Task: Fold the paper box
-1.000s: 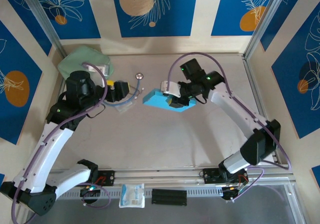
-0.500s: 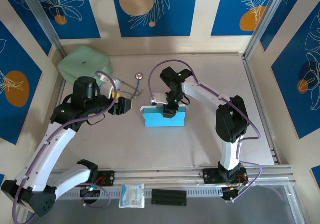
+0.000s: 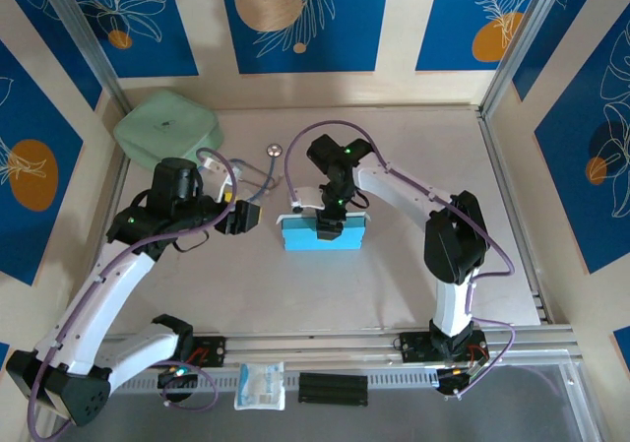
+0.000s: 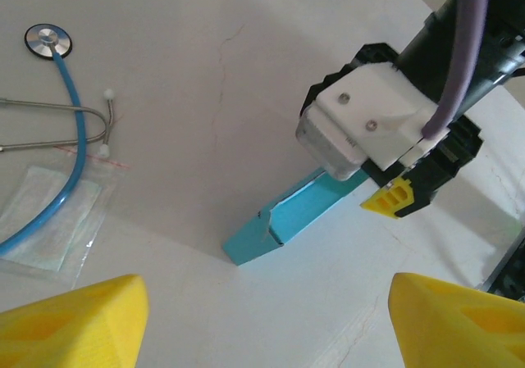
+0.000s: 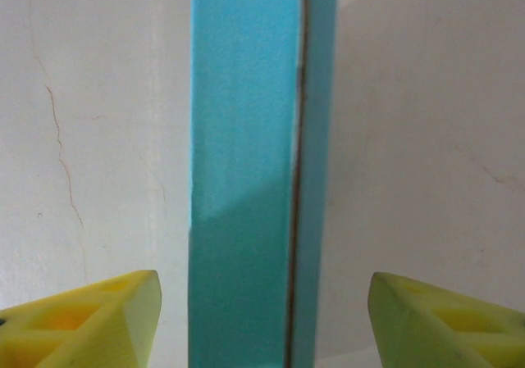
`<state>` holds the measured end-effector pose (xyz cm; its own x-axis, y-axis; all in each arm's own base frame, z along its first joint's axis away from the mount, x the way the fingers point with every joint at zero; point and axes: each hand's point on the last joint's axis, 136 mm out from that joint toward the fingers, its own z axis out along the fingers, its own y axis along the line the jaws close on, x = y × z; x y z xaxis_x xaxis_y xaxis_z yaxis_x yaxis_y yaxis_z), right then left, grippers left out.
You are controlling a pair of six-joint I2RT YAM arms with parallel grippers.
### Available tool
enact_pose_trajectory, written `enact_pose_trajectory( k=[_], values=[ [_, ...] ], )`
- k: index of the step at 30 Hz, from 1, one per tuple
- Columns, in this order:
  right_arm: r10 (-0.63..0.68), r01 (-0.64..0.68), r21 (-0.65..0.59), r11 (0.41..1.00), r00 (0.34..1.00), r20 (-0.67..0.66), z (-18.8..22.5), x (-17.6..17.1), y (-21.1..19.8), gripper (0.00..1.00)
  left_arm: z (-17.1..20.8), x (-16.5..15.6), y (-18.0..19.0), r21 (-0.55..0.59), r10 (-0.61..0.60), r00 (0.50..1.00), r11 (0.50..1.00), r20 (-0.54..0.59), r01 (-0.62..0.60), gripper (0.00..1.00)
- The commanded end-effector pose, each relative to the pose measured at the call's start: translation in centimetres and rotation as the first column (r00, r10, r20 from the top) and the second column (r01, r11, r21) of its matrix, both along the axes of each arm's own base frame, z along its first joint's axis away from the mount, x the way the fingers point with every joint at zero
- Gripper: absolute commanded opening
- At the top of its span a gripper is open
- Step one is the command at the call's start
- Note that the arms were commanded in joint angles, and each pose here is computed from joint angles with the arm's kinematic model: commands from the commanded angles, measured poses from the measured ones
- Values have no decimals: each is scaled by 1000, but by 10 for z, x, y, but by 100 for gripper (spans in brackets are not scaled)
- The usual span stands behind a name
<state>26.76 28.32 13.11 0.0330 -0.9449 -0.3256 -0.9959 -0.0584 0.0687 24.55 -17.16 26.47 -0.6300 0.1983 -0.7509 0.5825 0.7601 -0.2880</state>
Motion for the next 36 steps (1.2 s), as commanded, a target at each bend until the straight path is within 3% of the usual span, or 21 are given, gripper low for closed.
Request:
enact_pose_trajectory(
  k=[1, 12, 15, 17, 19, 24, 27, 31, 36],
  values=[
    [-12, 11, 70, 997, 1000, 20, 34, -4, 4, 69, -12, 1, 6, 51, 13, 1000, 999, -24, -12, 75],
    [-90, 88, 208, 974, 996, -1, 71, -6, -4, 70, -36, 10, -9, 47, -1, 990, 999, -144, 8, 66],
    [-225, 237, 290, 927, 972, -74, 93, 0, -8, 70, -41, 11, -24, 27, -39, 983, 999, -179, 45, 65],
    [-338, 390, 367, 845, 920, -199, 111, 5, -15, 68, -46, 15, -29, 32, -26, 979, 999, -203, 33, 63],
    [-456, 569, 394, 722, 819, -347, 119, 14, -29, 67, -54, 20, -30, 53, 4, 972, 999, -233, 8, 61],
    [-620, 848, 287, 445, 523, -584, 109, 20, -83, 67, -67, 20, -37, 118, -1, 966, 992, -260, 33, 59],
    [-659, 916, 214, 341, 395, -640, 98, 16, -108, 70, -74, 19, -42, 132, -9, 963, 990, -270, 46, 59],
    [-705, 935, 186, 303, 351, -616, 85, 9, -123, 70, -80, 24, -43, 155, 17, 963, 988, -269, 26, 58],
    [-711, 922, 162, 352, 376, -594, 68, 3, -116, 58, -80, 26, -48, 134, 18, 961, 991, -275, 20, 54]
  ],
)
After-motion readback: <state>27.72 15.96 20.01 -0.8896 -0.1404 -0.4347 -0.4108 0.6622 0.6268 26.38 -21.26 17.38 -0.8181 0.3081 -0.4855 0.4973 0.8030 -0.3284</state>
